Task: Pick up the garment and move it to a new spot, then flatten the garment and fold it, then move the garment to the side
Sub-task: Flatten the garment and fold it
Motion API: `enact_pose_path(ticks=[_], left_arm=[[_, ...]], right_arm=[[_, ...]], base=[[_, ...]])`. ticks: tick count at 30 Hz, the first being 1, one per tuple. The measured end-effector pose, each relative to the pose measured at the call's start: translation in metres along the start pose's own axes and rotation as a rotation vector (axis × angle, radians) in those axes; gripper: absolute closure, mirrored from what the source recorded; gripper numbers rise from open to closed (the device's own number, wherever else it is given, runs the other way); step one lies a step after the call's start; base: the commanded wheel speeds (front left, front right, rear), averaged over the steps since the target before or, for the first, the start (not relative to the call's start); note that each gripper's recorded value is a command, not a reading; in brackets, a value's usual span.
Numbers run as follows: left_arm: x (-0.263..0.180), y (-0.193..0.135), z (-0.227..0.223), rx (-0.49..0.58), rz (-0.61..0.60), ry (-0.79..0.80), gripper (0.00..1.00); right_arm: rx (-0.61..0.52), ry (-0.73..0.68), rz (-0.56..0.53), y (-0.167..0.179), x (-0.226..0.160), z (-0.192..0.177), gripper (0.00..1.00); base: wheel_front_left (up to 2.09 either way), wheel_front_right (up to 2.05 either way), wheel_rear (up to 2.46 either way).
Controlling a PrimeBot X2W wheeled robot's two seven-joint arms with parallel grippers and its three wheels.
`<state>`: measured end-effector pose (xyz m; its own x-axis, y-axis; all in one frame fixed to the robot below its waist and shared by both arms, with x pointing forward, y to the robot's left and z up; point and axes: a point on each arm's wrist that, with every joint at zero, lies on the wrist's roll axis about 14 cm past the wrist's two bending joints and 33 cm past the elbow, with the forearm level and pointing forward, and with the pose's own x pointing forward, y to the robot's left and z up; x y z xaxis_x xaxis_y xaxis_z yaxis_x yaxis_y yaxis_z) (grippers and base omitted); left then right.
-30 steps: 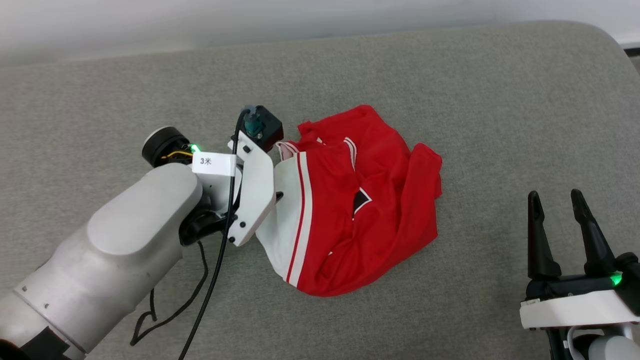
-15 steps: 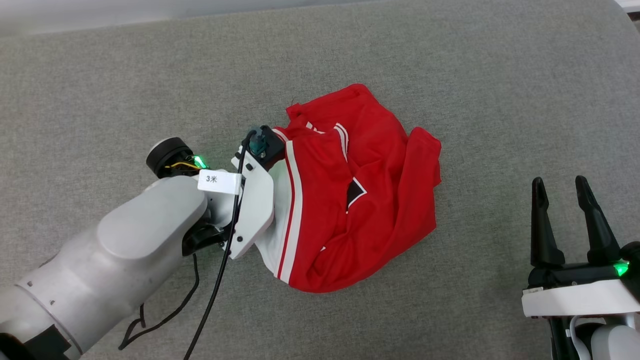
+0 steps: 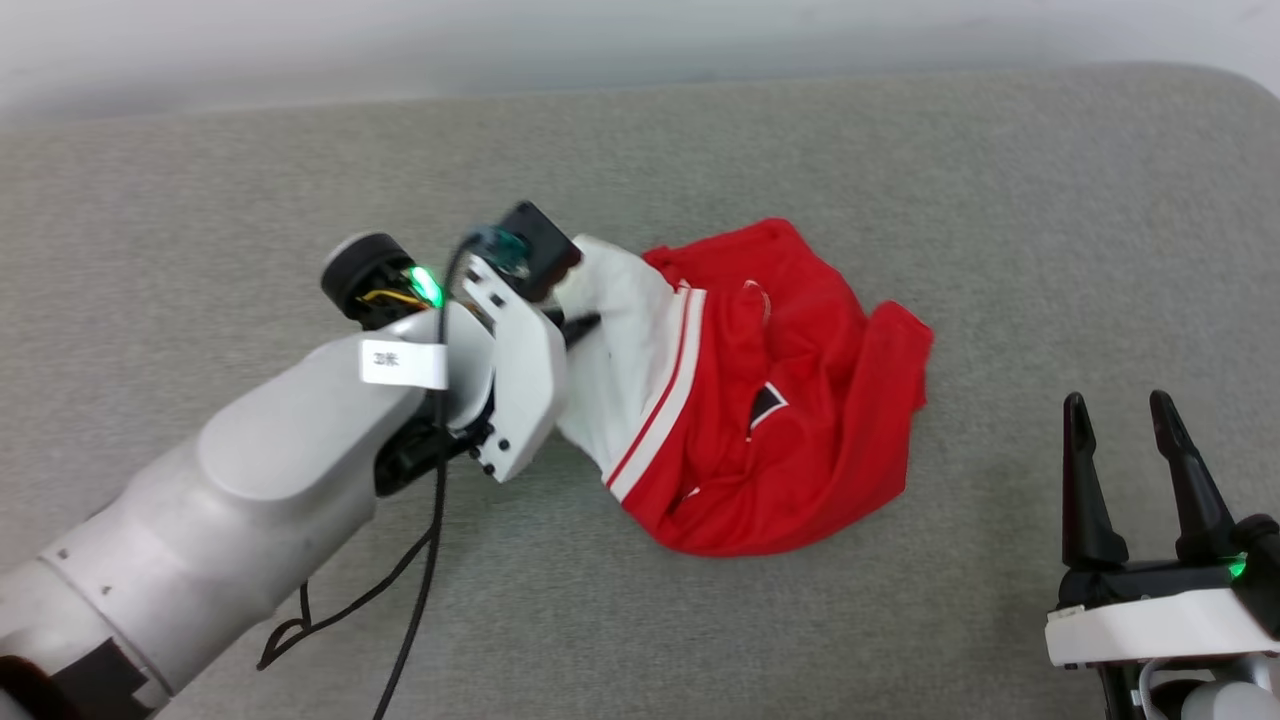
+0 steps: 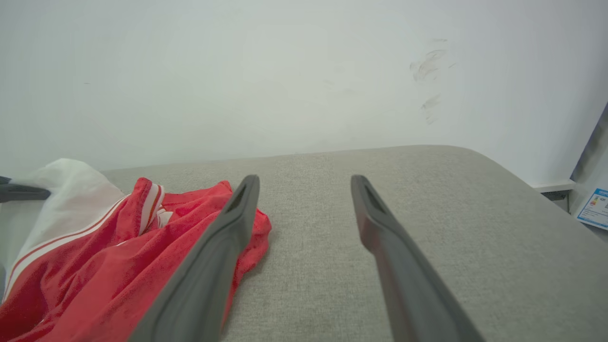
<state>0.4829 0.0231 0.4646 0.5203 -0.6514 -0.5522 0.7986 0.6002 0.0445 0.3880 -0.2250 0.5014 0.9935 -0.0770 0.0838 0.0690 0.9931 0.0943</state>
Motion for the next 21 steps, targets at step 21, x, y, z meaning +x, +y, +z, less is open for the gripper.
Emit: enact_pose_path(ticks=[21], left_arm=[[-0.163, 0.072, -0.106, -0.469, 0.595, -0.194, 1.0]], right_arm=[[0.027, -0.019, 0.144, 0.049, 0.005, 0.004, 0.0]], base=[[0.0, 0.0, 0.0]])
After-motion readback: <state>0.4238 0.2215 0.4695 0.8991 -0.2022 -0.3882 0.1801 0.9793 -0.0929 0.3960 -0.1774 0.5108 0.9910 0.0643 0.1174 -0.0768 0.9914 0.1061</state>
